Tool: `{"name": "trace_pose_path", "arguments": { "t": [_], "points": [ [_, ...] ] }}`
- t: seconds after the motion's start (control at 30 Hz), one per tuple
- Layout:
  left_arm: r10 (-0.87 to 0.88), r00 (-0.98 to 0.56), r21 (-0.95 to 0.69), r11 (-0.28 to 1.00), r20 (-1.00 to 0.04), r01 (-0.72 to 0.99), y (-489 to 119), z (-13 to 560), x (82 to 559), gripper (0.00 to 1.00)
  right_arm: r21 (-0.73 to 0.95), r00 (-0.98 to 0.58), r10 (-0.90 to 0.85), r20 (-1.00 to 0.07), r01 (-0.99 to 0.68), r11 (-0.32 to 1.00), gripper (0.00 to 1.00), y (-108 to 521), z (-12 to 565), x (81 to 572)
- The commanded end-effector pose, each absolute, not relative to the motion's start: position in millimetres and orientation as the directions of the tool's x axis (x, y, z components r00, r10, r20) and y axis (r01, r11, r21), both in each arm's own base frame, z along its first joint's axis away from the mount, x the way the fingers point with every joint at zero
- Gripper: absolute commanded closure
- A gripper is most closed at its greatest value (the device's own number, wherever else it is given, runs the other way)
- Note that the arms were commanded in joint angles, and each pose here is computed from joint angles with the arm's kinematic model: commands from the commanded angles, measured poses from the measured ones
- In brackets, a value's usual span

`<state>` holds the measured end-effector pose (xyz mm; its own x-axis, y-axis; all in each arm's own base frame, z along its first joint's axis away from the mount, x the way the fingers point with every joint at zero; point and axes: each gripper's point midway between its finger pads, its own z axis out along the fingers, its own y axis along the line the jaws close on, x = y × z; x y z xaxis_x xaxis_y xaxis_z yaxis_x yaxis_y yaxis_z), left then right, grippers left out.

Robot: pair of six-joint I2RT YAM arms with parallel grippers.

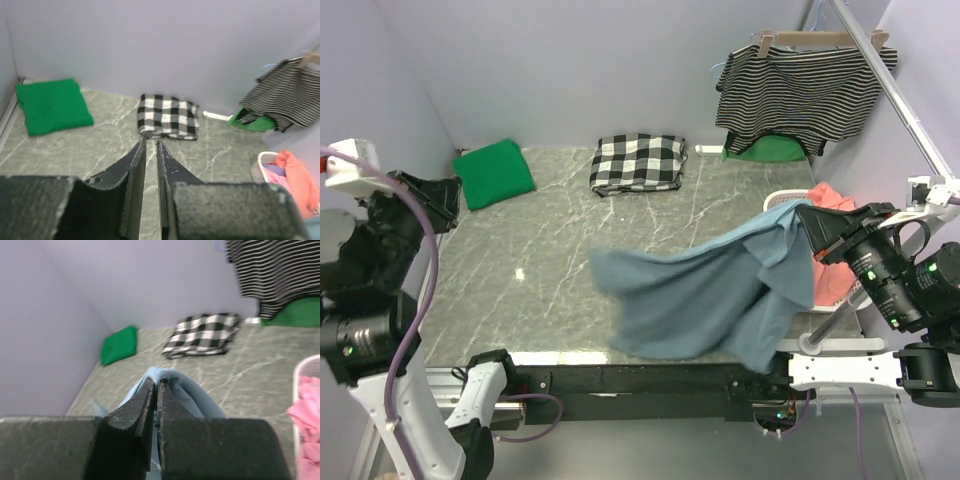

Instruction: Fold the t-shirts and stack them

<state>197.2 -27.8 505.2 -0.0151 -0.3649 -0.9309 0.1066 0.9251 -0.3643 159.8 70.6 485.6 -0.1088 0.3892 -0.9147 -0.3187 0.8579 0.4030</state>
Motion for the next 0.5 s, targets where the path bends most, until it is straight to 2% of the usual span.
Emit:
{"name": "trace_pose_path", "arguments": {
  "t": [0.0,0.13,0.17,0.2,0.23,0.37,0.4,0.47],
  "points": [
    [-0.403,-0.099,-0.404,0.915,-0.910,-0.020,-3,453,241,0.81,0.385,-0.042,0.383,-0.923,-0.143,0.912,0.94,55,472,175],
    [-0.452,-0.152,-0.468,0.879,-0.879,0.089,-17,420,277,0.82,0.313,-0.063,0.308,-0.949,-0.123,0.942,0.93,81,439,181],
    [-0.461,-0.168,-0.483,0.866,-0.871,0.130,-23,413,283,0.73,0.313,-0.068,0.307,-0.949,-0.105,0.944,0.93,83,433,183],
    [-0.470,-0.264,-0.525,0.827,-0.842,0.201,-39,386,289,0.66,0.308,-0.075,0.301,-0.951,-0.097,0.947,0.93,85,430,184],
    [-0.487,-0.289,-0.553,0.801,-0.825,0.229,-46,379,293,0.62,0.288,-0.087,0.281,-0.956,-0.098,0.953,0.93,91,426,185],
    [-0.427,-0.325,-0.530,0.759,-0.844,0.379,-83,357,304,0.25,0.244,-0.118,0.231,-0.966,-0.113,0.963,0.93,108,418,195],
    [-0.413,-0.349,-0.532,0.748,-0.841,0.397,-92,346,307,0.23,0.238,-0.117,0.228,-0.967,-0.078,0.968,0.93,104,416,201],
    [-0.377,-0.398,-0.539,0.697,-0.836,0.472,-127,338,303,0.20,0.220,-0.145,0.203,-0.968,-0.114,0.969,0.93,119,406,210]
  ]
}}
